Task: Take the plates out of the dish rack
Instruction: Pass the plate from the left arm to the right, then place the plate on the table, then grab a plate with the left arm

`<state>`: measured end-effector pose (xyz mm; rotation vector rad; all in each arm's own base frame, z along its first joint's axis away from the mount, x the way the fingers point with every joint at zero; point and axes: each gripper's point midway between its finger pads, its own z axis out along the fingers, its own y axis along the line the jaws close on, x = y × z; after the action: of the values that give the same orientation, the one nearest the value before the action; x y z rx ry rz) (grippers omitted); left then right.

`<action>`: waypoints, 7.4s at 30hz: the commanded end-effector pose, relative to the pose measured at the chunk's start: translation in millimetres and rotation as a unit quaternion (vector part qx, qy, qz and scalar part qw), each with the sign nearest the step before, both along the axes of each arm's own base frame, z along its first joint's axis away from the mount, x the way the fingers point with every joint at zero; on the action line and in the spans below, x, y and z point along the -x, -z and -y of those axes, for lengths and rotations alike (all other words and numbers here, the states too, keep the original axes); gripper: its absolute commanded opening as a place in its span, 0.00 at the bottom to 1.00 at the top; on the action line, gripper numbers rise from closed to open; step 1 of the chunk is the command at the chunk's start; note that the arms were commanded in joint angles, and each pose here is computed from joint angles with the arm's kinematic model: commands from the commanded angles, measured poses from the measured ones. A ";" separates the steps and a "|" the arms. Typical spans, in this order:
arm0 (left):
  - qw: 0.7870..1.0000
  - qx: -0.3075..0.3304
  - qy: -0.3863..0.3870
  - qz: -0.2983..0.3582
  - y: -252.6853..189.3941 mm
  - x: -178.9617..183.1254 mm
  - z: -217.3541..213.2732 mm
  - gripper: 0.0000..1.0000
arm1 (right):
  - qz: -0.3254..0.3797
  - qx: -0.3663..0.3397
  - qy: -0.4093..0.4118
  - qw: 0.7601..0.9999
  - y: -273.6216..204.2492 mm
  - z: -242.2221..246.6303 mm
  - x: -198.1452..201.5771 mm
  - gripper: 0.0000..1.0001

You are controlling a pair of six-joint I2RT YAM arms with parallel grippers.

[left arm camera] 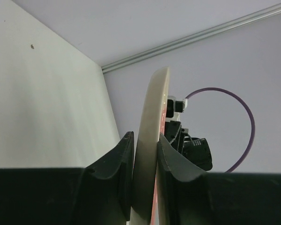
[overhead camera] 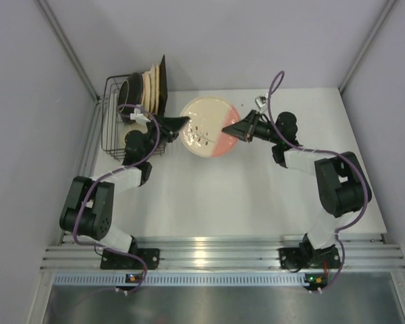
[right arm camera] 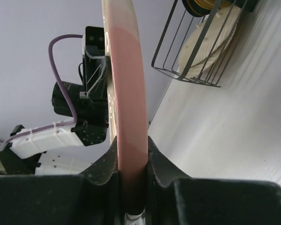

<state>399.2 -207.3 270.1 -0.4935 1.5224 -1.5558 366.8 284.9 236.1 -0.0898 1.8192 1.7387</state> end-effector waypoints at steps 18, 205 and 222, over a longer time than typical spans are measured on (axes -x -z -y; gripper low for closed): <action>0.999 -0.013 0.015 0.041 -12.3 -10.4 10.2 0.75 | 0.103 -0.105 0.003 0.989 -42.4 30.2 2.6 0.00; 0.607 -0.768 -0.203 -0.018 0.2 -161.5 -227.6 0.98 | 0.160 0.444 0.226 0.852 2.5 84.7 -4.2 1.00; 0.584 -0.781 -0.214 -0.060 31.0 -168.1 -250.5 0.96 | 0.151 0.452 0.220 0.851 10.5 83.8 -5.8 1.00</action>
<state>564.3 31.9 209.0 0.1936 2.0796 0.4925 373.5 198.1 217.1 -0.2678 2.0667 0.4273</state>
